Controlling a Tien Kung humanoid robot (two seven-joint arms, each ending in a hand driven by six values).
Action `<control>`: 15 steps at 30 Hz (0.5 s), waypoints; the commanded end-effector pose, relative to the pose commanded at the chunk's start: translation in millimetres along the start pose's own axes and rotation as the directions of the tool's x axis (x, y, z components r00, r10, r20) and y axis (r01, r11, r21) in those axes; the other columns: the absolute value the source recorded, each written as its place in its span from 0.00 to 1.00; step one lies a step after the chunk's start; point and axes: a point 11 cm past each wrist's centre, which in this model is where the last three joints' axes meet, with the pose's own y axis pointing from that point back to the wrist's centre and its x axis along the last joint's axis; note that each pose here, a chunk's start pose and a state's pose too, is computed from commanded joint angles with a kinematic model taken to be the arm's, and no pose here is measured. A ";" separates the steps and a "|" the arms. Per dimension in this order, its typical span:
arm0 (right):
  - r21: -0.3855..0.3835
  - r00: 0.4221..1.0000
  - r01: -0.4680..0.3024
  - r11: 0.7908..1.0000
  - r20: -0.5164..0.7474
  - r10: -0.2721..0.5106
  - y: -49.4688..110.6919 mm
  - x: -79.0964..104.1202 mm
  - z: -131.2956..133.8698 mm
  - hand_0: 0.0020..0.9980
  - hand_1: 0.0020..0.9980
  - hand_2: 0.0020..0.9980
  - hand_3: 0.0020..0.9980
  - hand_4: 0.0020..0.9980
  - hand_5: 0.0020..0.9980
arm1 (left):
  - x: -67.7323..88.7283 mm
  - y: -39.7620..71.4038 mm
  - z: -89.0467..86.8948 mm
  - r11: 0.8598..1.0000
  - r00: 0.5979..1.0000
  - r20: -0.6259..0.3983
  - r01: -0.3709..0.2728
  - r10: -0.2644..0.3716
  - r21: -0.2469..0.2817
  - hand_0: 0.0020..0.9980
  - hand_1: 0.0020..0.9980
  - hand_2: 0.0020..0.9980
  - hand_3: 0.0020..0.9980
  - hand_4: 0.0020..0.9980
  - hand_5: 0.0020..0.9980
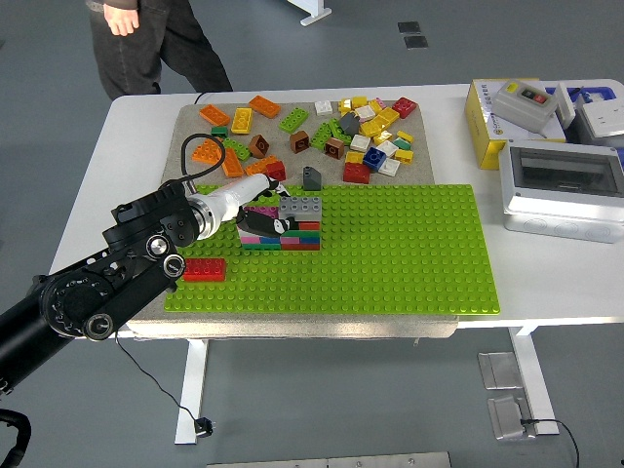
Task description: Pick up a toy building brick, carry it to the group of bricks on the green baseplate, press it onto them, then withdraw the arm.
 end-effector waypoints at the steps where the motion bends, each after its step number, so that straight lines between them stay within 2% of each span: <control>1: 0.001 1.000 -0.001 1.000 -0.001 0.001 0.0 0.0 -0.3 0.74 0.79 0.79 0.67 0.38 0.75 | -0.2 -0.1 0.5 1.000 1.000 -0.001 0.002 -0.002 -0.004 0.90 0.92 0.92 0.58 0.58 0.31; 15: 0.010 1.000 -0.002 1.000 -0.006 0.002 0.0 -0.2 -2.0 0.74 0.80 0.79 0.67 0.38 0.75 | 1.1 -0.7 2.4 1.000 1.000 -0.005 -0.004 0.003 -0.025 0.90 0.93 0.93 0.62 0.57 0.31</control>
